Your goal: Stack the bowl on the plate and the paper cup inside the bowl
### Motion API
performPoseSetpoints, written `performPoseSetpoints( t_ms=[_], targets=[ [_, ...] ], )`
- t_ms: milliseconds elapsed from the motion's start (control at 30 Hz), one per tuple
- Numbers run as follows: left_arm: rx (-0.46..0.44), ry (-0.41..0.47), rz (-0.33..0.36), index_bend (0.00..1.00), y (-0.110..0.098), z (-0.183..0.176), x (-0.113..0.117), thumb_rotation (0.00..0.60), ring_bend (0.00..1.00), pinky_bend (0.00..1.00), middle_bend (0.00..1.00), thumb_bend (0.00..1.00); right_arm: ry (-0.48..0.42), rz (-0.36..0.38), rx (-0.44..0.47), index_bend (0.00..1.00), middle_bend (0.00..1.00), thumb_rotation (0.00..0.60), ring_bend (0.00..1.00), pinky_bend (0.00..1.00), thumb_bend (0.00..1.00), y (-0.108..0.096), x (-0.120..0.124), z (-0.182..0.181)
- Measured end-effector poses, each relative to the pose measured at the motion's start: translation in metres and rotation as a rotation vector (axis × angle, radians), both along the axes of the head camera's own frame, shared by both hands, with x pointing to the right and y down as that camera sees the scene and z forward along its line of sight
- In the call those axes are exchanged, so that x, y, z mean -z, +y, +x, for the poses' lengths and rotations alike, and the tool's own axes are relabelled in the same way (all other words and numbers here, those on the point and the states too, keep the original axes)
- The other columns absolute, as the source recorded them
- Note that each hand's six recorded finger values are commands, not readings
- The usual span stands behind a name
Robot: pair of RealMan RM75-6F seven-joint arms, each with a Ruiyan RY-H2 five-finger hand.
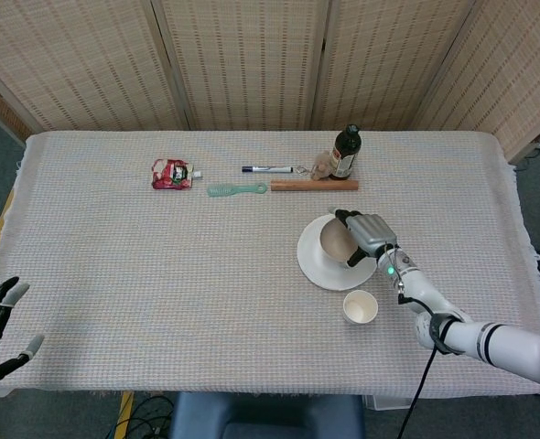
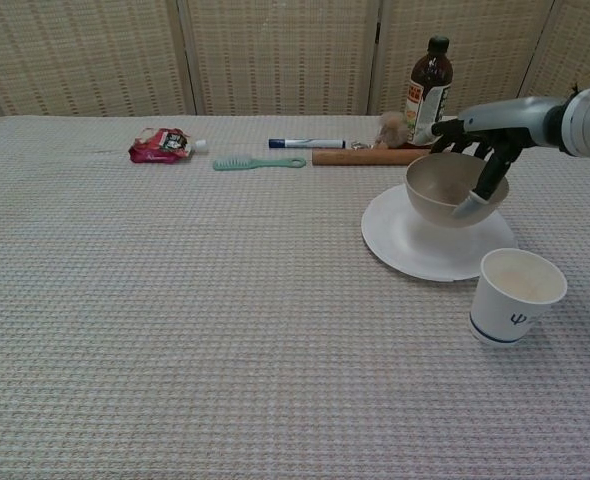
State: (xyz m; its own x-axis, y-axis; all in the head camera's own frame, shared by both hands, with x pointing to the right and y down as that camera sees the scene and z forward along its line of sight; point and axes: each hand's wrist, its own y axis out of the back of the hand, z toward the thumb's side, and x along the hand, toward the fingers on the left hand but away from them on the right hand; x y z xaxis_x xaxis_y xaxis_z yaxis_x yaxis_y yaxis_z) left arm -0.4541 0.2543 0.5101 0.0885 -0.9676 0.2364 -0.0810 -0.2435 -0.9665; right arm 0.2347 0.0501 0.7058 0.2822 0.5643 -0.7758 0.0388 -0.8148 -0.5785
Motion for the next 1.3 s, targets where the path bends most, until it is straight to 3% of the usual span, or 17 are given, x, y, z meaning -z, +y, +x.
performPoseSetpoints(
  t_ms=[767, 933, 1100, 1300],
  targets=[
    [0.002, 0.001, -0.003, 0.18, 0.0, -0.001, 0.0, 0.6, 0.11, 0.45, 0.16, 0.26, -0.02, -0.029, -0.025, 0.05, 0.06, 0.6, 0.17, 0.37, 0.1, 0.007, -0.024, 0.002],
    [0.003, 0.002, -0.002, 0.18, 0.0, -0.001, 0.0, 0.6, 0.11, 0.45, 0.16, 0.26, -0.022, -0.035, -0.025, 0.01, 0.02, 0.6, 0.14, 0.36, 0.08, 0.008, -0.027, 0.001],
    [0.004, 0.002, -0.002, 0.18, -0.001, -0.001, 0.0, 0.6, 0.11, 0.45, 0.16, 0.26, -0.026, -0.048, -0.026, 0.0, 0.0, 0.6, 0.03, 0.26, 0.03, 0.008, -0.027, 0.0],
    [0.003, 0.002, -0.002, 0.18, -0.001, -0.001, 0.0, 0.6, 0.11, 0.45, 0.16, 0.26, -0.014, -0.068, -0.018, 0.0, 0.0, 0.6, 0.0, 0.1, 0.01, 0.008, -0.025, 0.004]
  ],
)
